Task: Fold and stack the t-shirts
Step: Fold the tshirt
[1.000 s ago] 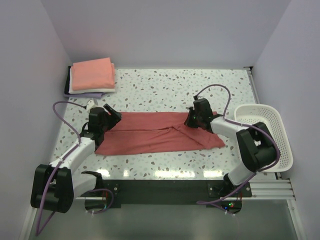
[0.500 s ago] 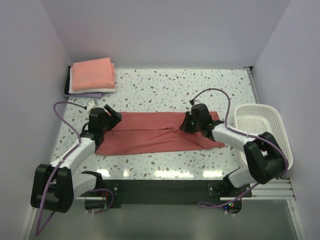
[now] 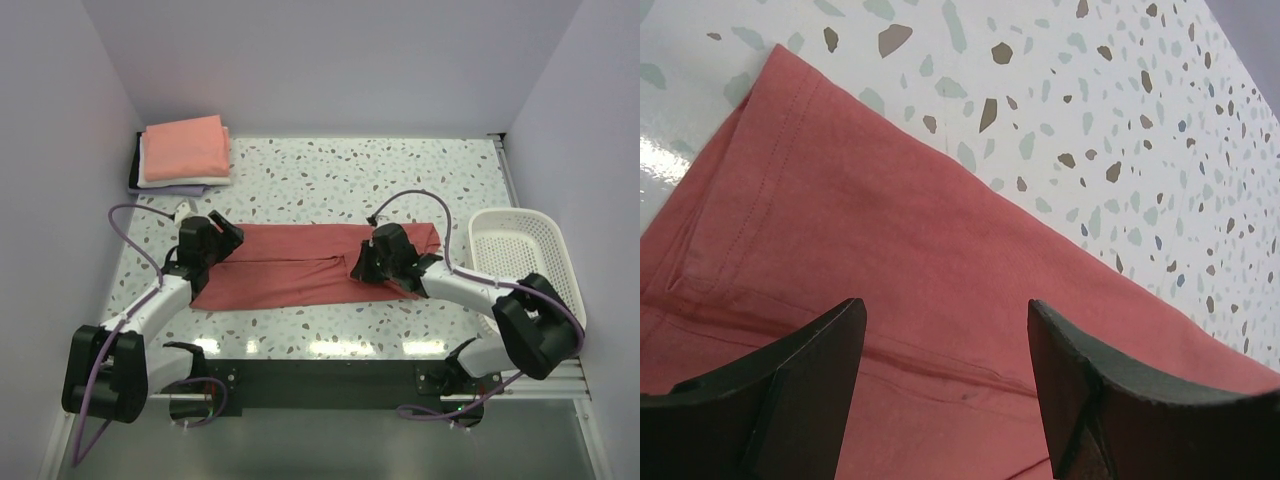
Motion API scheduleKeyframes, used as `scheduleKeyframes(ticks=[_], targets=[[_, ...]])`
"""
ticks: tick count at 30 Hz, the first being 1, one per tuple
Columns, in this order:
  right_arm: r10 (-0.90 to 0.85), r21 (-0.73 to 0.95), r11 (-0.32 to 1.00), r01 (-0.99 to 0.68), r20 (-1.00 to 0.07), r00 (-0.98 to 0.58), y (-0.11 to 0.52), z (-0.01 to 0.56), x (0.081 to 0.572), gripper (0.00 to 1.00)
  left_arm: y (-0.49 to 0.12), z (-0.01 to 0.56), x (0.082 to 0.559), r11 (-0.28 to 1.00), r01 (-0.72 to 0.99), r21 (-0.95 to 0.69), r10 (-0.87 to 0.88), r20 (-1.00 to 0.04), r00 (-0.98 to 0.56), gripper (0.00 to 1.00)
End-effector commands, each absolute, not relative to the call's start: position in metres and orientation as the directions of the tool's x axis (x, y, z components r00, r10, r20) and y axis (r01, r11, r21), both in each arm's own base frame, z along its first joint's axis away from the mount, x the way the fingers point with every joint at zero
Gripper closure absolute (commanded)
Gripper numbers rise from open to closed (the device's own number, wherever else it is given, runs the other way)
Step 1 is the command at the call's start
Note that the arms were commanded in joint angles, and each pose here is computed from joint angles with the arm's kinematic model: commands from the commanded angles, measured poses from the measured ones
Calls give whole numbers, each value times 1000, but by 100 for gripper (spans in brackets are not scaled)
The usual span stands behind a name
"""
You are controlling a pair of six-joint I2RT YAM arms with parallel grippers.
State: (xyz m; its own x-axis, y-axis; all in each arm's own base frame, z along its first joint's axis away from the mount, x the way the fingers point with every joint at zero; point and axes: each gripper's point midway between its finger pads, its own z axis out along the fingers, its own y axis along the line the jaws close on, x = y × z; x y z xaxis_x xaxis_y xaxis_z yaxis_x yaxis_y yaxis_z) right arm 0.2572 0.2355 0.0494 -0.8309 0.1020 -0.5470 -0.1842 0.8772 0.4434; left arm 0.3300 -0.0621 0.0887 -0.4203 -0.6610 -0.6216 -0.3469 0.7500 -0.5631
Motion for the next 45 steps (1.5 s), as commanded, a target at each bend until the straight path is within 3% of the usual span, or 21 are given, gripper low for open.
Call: scheduleKeyframes(ticks=[1, 4, 10, 17, 22, 30, 38, 45], targets=[[128, 455, 870, -190, -580, -805, 236, 61, 259, 100, -65, 95, 336, 761, -306, -572, -648, -645, -404, 29], [120, 455, 869, -194, -575, -809, 235, 59, 254, 99, -65, 93, 336, 761, -306, -572, -648, -643, -408, 29], [104, 463, 863, -203, -556, -825, 230, 56, 238, 76, -65, 92, 336, 761, -307, -571, -647, -643, -409, 29], [142, 486, 844, -227, -610, -779, 226, 104, 237, 47, -74, 83, 337, 772, -294, -563, -633, -637, -441, 29], [193, 328, 944, -28, -621, -760, 180, 99, 247, 44, -95, 76, 335, 809, -248, -534, -578, -643, -502, 34], [364, 346, 917, 201, -512, -778, 133, 58, 273, 44, -140, 62, 322, 882, -133, -453, -435, -669, -603, 62], [393, 285, 915, 285, -473, -789, 121, 31, 291, 45, -162, 28, 311, 947, -81, -310, -277, -664, -694, 87], [400, 225, 916, 333, -445, -801, 98, 21, 318, 45, -171, -5, 290, 982, -80, -174, -174, -634, -753, 93]])
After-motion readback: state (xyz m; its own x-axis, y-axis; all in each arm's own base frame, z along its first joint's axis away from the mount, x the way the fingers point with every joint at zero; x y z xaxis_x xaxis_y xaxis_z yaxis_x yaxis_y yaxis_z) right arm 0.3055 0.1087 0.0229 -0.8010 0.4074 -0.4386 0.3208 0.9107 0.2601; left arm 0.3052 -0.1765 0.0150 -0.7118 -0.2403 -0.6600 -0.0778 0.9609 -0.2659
